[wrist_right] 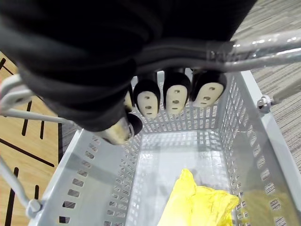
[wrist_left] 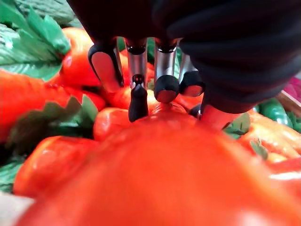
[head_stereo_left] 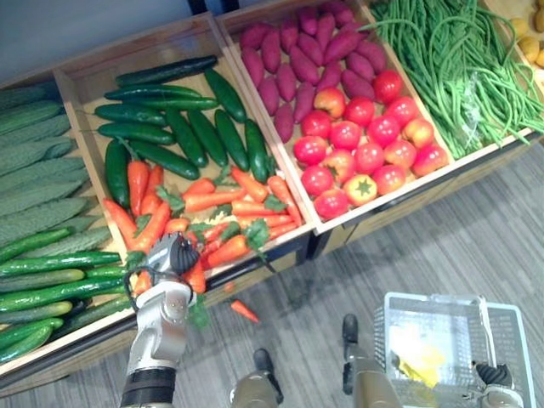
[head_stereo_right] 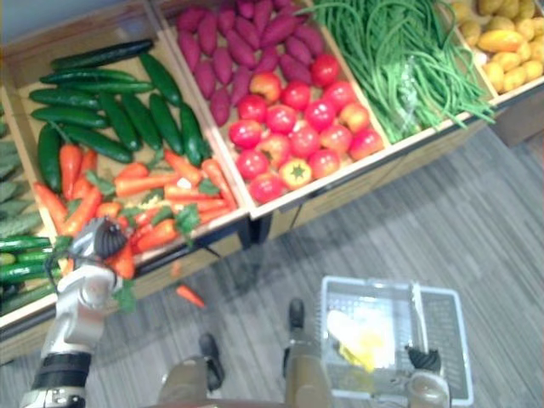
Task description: Pick vegetable in the basket
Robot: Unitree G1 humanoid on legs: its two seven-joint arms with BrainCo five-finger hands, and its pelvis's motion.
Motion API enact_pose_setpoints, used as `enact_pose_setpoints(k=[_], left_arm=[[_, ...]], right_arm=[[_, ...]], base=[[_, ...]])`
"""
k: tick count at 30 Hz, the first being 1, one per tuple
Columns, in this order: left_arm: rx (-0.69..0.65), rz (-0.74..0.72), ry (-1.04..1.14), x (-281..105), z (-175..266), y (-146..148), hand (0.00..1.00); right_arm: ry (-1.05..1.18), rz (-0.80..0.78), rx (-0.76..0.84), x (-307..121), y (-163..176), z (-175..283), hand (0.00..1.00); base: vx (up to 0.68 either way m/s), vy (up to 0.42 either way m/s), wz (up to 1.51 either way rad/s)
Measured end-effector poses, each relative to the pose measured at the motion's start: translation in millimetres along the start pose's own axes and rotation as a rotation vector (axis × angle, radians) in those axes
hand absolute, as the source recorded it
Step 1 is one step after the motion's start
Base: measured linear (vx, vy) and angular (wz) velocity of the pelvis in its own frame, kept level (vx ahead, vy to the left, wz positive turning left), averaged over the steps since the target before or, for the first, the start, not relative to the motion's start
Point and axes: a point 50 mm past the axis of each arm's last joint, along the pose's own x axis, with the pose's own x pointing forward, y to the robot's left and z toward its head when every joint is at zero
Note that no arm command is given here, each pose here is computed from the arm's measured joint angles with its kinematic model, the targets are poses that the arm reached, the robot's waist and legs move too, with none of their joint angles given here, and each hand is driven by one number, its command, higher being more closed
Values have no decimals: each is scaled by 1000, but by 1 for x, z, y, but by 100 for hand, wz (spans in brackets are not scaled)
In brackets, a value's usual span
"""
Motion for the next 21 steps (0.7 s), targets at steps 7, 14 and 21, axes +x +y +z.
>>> enact_pose_setpoints(k=[7, 14, 21], left_arm=[[-8, 62, -13, 2, 5, 13, 100], [-23, 198, -40, 3, 12, 36, 100], [-39, 328, -70, 9, 21, 58, 100]], right_arm=[[0, 0, -1, 0, 0, 0, 100], [0, 0, -1, 0, 0, 0, 100], [-1, 1, -2, 0, 0, 0, 100]], base=[[0, 0, 0], [0, 0, 0], [0, 0, 1]])
